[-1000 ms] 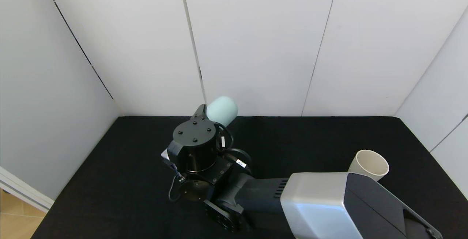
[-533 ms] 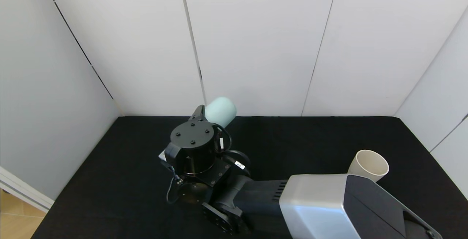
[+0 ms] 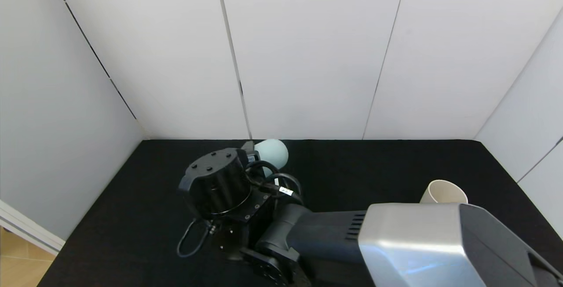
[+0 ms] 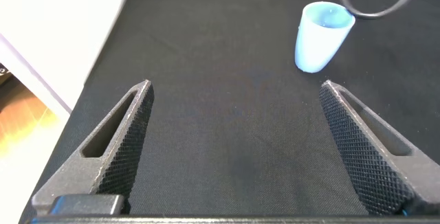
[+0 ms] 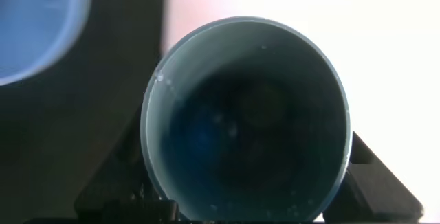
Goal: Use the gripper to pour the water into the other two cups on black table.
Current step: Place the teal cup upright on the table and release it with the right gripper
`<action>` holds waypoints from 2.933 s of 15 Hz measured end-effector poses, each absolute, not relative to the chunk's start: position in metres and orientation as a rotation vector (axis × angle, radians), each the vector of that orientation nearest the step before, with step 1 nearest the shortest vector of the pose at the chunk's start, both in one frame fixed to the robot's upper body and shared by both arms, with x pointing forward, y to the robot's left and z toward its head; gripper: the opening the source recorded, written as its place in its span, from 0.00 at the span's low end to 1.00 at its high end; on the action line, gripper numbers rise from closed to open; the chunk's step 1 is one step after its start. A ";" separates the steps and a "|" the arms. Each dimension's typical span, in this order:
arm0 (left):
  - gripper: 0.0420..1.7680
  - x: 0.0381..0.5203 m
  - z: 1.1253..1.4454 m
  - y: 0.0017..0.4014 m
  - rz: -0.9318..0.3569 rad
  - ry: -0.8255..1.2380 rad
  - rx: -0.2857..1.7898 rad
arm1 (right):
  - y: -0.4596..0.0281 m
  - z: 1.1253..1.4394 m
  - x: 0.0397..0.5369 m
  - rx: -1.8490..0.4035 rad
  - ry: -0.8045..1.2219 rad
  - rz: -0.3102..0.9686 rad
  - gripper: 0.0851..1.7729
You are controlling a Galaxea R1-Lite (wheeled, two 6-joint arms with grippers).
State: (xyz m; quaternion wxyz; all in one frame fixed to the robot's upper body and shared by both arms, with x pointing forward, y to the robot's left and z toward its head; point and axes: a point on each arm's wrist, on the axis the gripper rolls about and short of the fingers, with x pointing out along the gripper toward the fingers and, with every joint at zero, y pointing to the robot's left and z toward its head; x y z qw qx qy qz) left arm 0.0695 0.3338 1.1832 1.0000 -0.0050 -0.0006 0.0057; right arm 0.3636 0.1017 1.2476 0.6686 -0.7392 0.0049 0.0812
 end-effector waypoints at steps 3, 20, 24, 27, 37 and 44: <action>0.97 0.069 1.183 0.334 0.011 -0.001 -0.010 | 0.085 1.252 0.350 -1.479 0.155 0.258 0.68; 0.97 0.069 1.183 0.334 0.011 -0.001 -0.010 | -0.046 1.240 0.308 -0.402 0.414 0.422 0.68; 0.97 0.069 1.183 0.334 0.012 -0.001 -0.010 | -0.083 1.229 0.305 -0.278 0.362 0.449 0.68; 0.97 0.069 1.183 0.334 0.011 -0.001 -0.010 | -0.094 1.223 0.306 -0.222 0.365 0.444 0.68; 0.97 0.069 1.183 0.334 0.011 -0.001 -0.010 | -0.101 1.164 0.337 -0.205 0.500 0.381 0.68; 0.97 0.069 1.183 0.334 0.011 -0.002 -0.010 | -0.100 1.151 0.341 -0.219 0.518 0.373 0.73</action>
